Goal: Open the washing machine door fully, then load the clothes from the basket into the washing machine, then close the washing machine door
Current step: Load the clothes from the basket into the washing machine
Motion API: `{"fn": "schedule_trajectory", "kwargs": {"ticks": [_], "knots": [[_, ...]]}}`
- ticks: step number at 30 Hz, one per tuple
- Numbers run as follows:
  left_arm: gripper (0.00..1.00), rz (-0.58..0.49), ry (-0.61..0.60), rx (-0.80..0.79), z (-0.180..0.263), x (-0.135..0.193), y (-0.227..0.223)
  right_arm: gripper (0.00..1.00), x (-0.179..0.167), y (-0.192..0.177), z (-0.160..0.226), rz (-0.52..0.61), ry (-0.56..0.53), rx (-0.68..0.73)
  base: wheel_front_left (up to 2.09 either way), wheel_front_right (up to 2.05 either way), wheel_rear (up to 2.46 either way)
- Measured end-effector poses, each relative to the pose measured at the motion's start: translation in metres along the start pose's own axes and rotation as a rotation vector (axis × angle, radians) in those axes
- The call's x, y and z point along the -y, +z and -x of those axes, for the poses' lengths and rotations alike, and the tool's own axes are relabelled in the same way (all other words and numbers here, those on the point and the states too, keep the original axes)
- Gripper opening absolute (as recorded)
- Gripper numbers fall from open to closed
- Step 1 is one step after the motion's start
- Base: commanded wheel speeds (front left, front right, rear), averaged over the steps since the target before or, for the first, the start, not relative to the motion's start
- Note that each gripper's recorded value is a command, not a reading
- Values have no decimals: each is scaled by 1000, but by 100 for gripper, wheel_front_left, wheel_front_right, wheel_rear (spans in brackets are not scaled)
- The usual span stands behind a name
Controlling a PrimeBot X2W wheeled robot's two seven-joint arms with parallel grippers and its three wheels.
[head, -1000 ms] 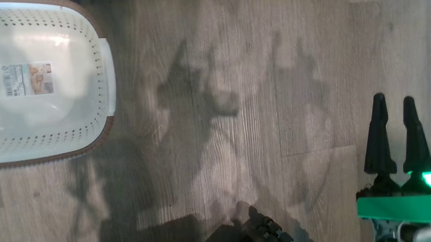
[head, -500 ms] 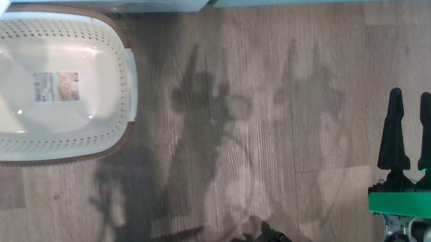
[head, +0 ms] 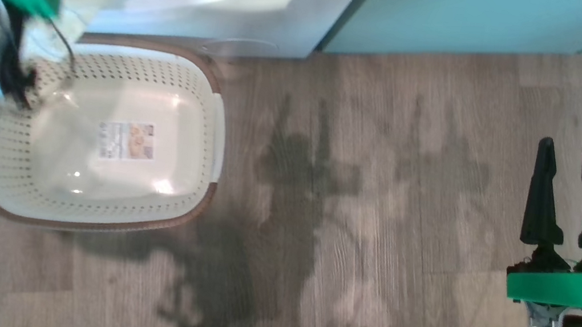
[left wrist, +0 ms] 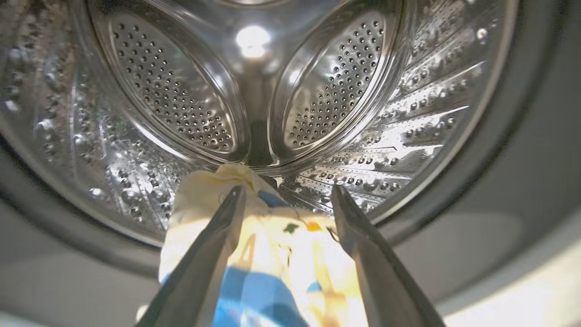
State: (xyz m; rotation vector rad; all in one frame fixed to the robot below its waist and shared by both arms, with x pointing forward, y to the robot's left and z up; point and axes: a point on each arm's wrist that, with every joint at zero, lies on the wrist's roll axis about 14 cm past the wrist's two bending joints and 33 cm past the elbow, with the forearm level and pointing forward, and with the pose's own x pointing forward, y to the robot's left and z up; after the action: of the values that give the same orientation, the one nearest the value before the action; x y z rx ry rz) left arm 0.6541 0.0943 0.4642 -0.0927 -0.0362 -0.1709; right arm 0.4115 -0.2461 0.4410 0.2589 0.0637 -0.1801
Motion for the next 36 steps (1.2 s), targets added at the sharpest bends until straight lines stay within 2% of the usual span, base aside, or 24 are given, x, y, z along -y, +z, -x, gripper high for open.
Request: {"fn": "schedule_trajectory", "kwargs": {"ticks": [5, 16, 28, 36], "knots": [[100, 2, 18, 6, 53, 1, 4, 100, -7, 9, 1, 16, 26, 28, 0, 0, 0], [100, 25, 49, -58, 160, 6, 8, 100, -22, 1, 25, 50, 71, -5, 0, 0, 0], [100, 21, 107, -85, 228, 1, 20, 100, -48, 5, 50, 37, 162, 0, 0, 0, 0], [100, 14, 143, -66, 253, -6, 34, 100, -62, 8, 67, 26, 209, 7, 0, 0, 0]]}}
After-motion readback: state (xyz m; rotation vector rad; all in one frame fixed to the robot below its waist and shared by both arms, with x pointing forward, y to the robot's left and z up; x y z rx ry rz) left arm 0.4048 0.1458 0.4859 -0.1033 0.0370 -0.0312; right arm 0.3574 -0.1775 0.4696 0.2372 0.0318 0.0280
